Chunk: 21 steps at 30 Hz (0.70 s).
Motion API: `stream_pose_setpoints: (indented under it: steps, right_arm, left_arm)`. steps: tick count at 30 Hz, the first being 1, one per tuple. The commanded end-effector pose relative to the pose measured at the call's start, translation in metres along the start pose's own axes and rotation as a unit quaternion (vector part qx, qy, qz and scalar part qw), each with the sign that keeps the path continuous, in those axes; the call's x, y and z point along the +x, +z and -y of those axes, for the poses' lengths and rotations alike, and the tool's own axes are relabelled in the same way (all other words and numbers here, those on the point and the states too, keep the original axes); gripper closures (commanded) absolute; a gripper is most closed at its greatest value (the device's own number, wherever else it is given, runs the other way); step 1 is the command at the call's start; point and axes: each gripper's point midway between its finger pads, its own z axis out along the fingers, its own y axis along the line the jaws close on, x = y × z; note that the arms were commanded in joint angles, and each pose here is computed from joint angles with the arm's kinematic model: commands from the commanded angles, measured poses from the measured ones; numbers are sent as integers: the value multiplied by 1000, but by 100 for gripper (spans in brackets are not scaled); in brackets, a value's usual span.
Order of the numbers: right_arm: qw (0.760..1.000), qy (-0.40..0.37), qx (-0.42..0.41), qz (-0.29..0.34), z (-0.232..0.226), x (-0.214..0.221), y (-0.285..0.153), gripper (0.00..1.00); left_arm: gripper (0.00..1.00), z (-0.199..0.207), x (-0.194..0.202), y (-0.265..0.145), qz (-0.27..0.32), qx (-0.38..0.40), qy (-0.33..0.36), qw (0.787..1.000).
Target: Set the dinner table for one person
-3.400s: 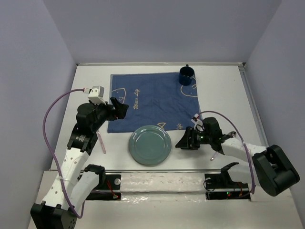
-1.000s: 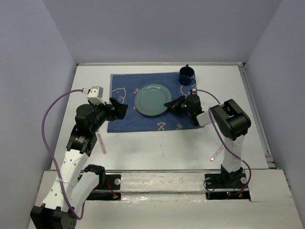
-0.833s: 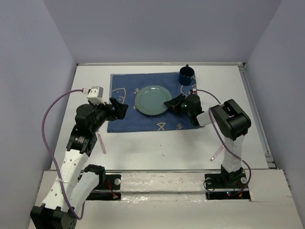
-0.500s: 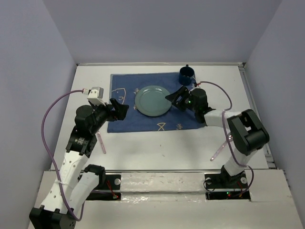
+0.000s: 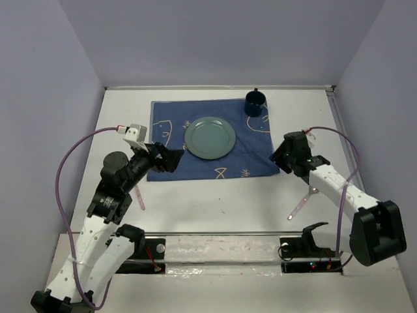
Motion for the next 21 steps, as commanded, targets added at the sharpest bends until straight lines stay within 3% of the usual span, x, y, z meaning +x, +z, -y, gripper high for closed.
stream_pose_setpoints:
  steps: [1, 5, 9, 12, 13, 15, 18, 19, 21]
  right_arm:
    - [986, 31, 160, -18, 80, 3, -40, 50]
    - [974, 27, 225, -10, 101, -9, -78, 50]
    - [938, 35, 344, -29, 141, -3, -108, 53]
    - [922, 78, 375, -55, 163, 20, -104, 53]
    - [917, 75, 385, -72, 172, 33, -100, 58]
    - [905, 89, 412, -55, 180, 25, -100, 59]
    - [888, 89, 447, -59, 187, 17, -97, 44]
    - [882, 91, 459, -58, 190, 15, -98, 32]
    - [877, 98, 465, -66, 192, 15, -95, 34]
  left_arm:
    - [1, 30, -17, -11, 34, 54, 22, 998]
    - [1, 41, -16, -19, 34, 59, 34, 997]
    - [1, 49, -23, -32, 54, 60, 42, 996]
    - [1, 55, -26, -39, 63, 66, 46, 995]
    - [1, 56, -26, -41, 63, 66, 49, 995]
    - [1, 59, -27, -45, 69, 68, 50, 994]
    - [1, 67, -26, -49, 67, 83, 53, 993]
    - [1, 71, -25, -50, 66, 92, 52, 992]
    - [1, 74, -26, -53, 69, 98, 52, 991]
